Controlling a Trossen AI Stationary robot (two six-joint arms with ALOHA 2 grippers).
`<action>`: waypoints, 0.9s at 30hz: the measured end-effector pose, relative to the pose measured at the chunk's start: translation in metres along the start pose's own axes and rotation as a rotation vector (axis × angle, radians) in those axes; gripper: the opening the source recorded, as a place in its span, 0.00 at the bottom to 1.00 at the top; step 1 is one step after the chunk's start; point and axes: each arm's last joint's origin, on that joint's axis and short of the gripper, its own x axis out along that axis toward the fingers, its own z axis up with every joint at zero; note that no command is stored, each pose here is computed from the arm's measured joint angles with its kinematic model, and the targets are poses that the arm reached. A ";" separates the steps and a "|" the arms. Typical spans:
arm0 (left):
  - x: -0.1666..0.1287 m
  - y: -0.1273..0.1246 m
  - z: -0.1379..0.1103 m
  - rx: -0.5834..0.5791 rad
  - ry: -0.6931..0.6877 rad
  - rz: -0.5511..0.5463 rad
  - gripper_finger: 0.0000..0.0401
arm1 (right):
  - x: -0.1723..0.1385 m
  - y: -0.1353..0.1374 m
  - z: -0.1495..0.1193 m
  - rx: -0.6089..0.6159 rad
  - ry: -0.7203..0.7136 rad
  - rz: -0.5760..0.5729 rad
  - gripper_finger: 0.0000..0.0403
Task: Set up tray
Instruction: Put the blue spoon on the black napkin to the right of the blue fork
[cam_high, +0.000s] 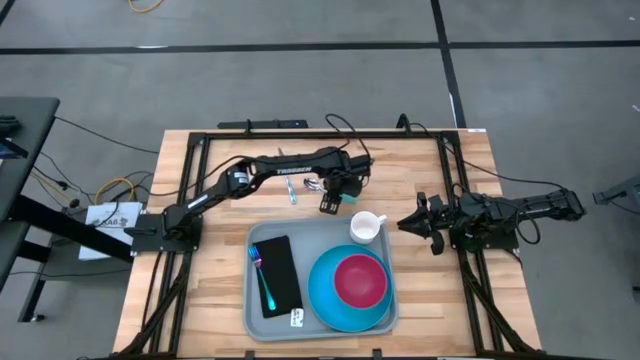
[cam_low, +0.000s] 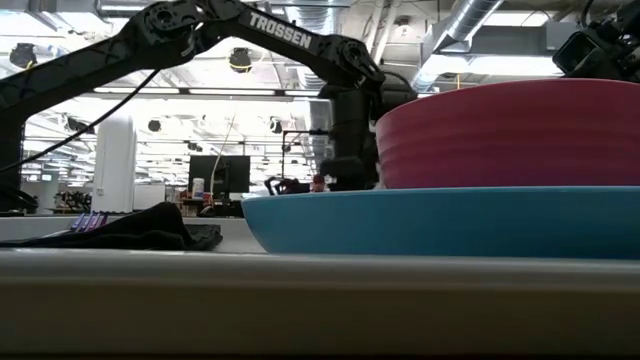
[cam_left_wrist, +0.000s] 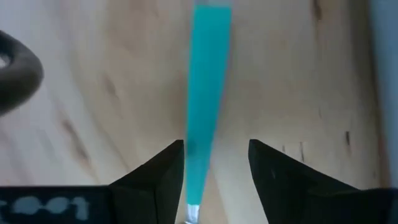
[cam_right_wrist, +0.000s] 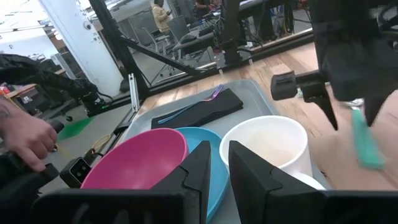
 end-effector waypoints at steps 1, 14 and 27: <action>0.003 -0.001 -0.001 0.002 0.020 -0.011 0.42 | 0.000 0.000 0.000 0.000 0.000 0.000 0.13; 0.016 0.001 -0.002 0.020 0.071 0.024 0.31 | 0.000 0.000 0.000 0.000 -0.001 0.001 0.13; 0.012 0.000 -0.002 -0.020 0.093 0.009 0.09 | 0.000 0.000 0.000 0.000 0.000 0.000 0.13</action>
